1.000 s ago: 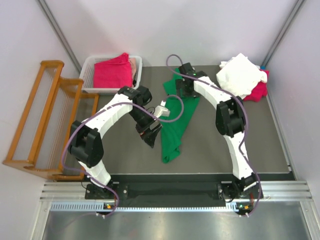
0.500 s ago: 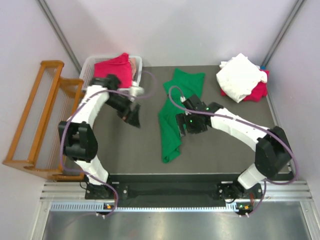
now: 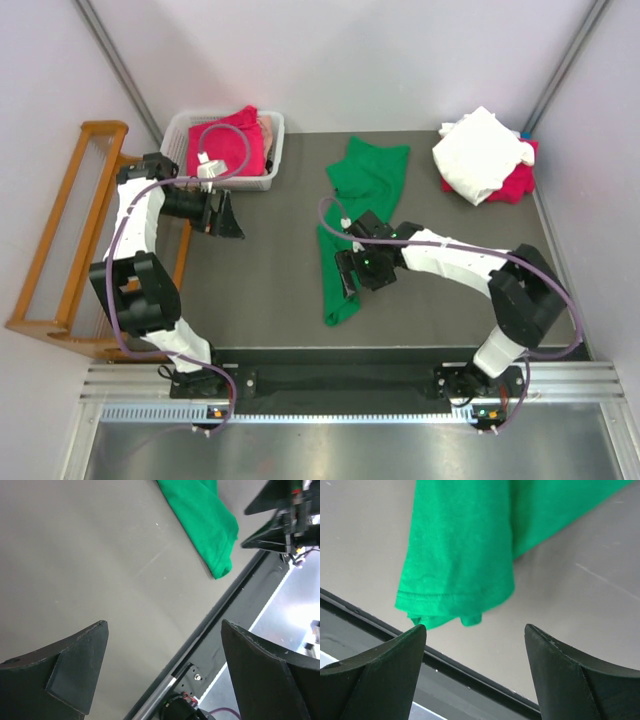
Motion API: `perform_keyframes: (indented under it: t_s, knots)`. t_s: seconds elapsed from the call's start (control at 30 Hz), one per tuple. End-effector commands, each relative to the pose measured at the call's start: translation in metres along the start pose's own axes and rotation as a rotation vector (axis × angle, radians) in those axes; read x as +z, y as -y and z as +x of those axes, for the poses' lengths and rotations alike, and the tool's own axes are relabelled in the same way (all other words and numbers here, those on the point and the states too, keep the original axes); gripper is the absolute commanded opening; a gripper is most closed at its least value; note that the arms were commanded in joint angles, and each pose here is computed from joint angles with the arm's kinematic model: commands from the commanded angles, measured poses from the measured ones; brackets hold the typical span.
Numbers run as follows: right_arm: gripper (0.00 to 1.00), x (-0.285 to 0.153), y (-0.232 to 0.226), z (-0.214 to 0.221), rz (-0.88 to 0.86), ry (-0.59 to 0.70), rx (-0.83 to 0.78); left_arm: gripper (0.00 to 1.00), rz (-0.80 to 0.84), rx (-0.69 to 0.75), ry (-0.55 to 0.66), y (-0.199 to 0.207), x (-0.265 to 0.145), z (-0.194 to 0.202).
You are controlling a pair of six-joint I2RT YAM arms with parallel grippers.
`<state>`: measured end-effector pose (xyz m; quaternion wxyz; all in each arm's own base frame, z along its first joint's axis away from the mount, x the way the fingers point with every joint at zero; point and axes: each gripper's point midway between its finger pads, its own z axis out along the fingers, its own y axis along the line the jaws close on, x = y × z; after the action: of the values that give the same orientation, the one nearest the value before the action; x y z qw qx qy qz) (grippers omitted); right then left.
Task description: Fold and stack the t-shirts
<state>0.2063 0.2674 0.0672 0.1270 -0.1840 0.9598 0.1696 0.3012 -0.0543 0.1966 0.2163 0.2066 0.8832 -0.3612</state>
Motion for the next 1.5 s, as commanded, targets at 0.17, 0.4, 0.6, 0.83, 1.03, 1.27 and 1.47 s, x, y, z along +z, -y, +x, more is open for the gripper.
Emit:
perform_keyframes:
  t_s: [0.17,0.4,0.6,0.83,1.03,1.27,1.47]
  knots:
    - [0.74,0.010,-0.029,-0.028,-0.060,0.052,-0.047,0.99,0.067,-0.006,-0.003,0.017,0.004,0.015]
    - [0.66,0.021,-0.028,-0.041,-0.034,0.052,-0.085,0.99,0.093,-0.020,-0.018,0.018,0.009,0.025]
    - [0.64,0.030,-0.018,-0.039,0.000,0.039,-0.115,0.99,0.079,-0.008,-0.025,0.018,0.007,0.028]
    - [0.64,0.027,0.005,-0.042,0.080,0.056,-0.112,0.98,0.091,-0.022,-0.039,0.019,0.010,0.035]
    - [0.64,0.017,0.017,-0.055,0.088,0.100,-0.086,0.99,0.099,-0.027,-0.042,0.020,0.011,0.036]
    - [0.63,0.025,0.016,-0.044,0.060,0.071,-0.061,0.99,0.095,-0.021,-0.043,0.020,0.009,0.035]
    - [0.51,0.027,0.013,-0.038,0.038,0.063,-0.040,0.99,0.087,-0.013,-0.039,0.021,0.006,0.032]
